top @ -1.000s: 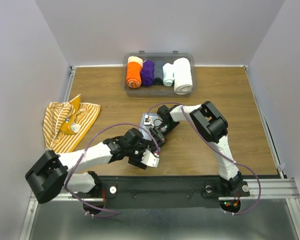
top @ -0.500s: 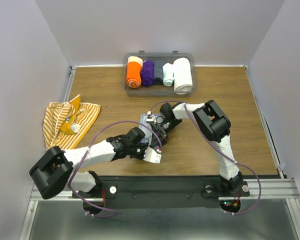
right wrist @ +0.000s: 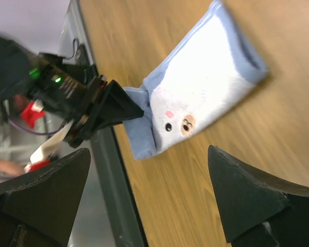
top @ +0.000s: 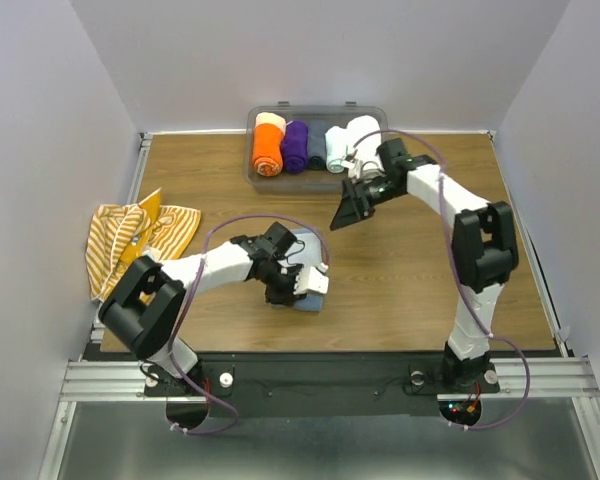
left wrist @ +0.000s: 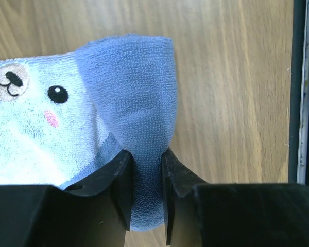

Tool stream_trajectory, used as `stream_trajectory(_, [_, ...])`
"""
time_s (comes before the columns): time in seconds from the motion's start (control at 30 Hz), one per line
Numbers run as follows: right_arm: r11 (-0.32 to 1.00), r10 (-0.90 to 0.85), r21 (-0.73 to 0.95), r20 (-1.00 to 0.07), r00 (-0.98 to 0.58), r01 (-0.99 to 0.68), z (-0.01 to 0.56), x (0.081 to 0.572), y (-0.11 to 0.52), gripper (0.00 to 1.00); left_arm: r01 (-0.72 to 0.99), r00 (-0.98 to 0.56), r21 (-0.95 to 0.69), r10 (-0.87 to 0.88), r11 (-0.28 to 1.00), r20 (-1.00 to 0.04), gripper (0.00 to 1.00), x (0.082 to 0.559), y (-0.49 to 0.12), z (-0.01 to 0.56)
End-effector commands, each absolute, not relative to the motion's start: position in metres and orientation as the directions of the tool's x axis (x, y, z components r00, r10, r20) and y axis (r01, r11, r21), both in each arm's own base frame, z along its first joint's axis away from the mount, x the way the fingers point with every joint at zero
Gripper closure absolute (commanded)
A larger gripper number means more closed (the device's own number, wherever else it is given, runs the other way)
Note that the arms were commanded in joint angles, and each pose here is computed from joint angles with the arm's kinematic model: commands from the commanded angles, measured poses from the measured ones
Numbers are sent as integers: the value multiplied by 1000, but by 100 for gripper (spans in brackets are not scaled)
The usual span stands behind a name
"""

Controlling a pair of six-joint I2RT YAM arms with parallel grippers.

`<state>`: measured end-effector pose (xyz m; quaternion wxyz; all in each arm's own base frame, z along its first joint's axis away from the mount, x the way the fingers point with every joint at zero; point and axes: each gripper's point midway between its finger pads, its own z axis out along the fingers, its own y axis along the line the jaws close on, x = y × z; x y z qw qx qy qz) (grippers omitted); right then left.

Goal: Roll the towels
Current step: Roll the towel

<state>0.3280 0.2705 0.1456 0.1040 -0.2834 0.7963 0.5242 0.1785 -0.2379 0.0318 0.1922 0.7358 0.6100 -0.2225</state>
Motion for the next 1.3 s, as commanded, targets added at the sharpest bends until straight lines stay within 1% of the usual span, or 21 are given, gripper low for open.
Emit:
stream_trajectory(0.0, [346,-285,643,-622,-729,-684,197,346,244,0,954,-48,-271,823,-131,-565,72,163,-231,36])
stream_trajectory(0.03, [351,-287,602,-660,-694,-717,208,340,237,0,939,-104,-329,821,-106,-561,72,165,-229,32])
stream_trajectory(0.13, [363,-320,498,-728,-607,-788,216,328,227,0,911,-185,-407,809,-72,-558,70,172,-233,39])
stream_trajectory(0.17, [359,-329,475,-741,-585,-804,218,322,225,0,881,-237,-469,806,-56,-542,69,171,-235,34])
stream_trajectory(0.23, [376,-349,413,-766,-540,-830,221,304,216,0,849,-285,-527,807,-38,-517,68,176,-232,31])
stream_trajectory(0.27, [360,-365,357,-796,-482,-862,230,293,216,0,810,-322,-586,808,-35,-493,67,176,-233,29])
stream_trajectory(0.3, [364,-387,349,-786,-481,-863,221,290,217,0,789,-348,-614,804,-28,-483,67,178,-232,27])
stream_trajectory(0.33, [383,-421,289,-790,-445,-877,218,284,213,0,768,-383,-641,790,-16,-478,66,185,-232,32])
stream_trajectory(0.37, [359,-461,253,-789,-407,-898,215,274,223,0,737,-411,-675,794,0,-448,66,185,-231,22])
stream_trajectory(0.43, [387,-523,145,-779,-346,-911,209,271,225,0,720,-428,-694,790,4,-439,66,191,-229,17])
stream_trajectory(0.47, [348,-553,114,-776,-302,-930,200,262,239,0,698,-452,-716,785,15,-424,66,196,-228,14])
stream_trajectory(0.53, [365,-609,52,-742,-281,-929,179,259,246,0,681,-463,-732,774,-1,-432,67,200,-228,16])
stream_trajectory(0.57, [328,-621,9,-752,-222,-945,175,255,264,0,666,-472,-746,775,1,-420,67,200,-227,12])
stream_trajectory(0.63, [337,-657,-73,-733,-179,-939,164,261,274,0,658,-472,-753,774,-10,-422,67,202,-227,12])
stream_trajectory(0.7, [282,-683,-141,-724,-95,-949,149,256,298,0,664,-465,-747,772,-19,-433,66,204,-228,12])
stream_trajectory(0.73, [281,-701,-184,-709,-71,-942,142,259,302,1,664,-467,-748,770,-20,-435,66,205,-229,12])
stream_trajectory(0.77, [243,-706,-216,-708,-19,-946,134,257,317,2,665,-467,-747,768,-22,-438,66,206,-229,11])
stream_trajectory(0.87, [181,-707,-273,-704,68,-945,124,252,341,4,663,-459,-748,777,-23,-431,65,203,-226,7])
stream_trajectory(1.07, [41,-729,-323,-657,193,-945,93,233,372,6,654,-461,-757,784,-18,-417,64,201,-222,1])
stream_trajectory(1.17, [-18,-753,-335,-615,234,-942,70,226,371,7,659,-460,-752,781,-18,-422,62,204,-222,2])
stream_trajectory(1.27, [-52,-758,-331,-601,253,-942,54,219,368,10,668,-462,-744,775,-15,-430,62,209,-222,3])
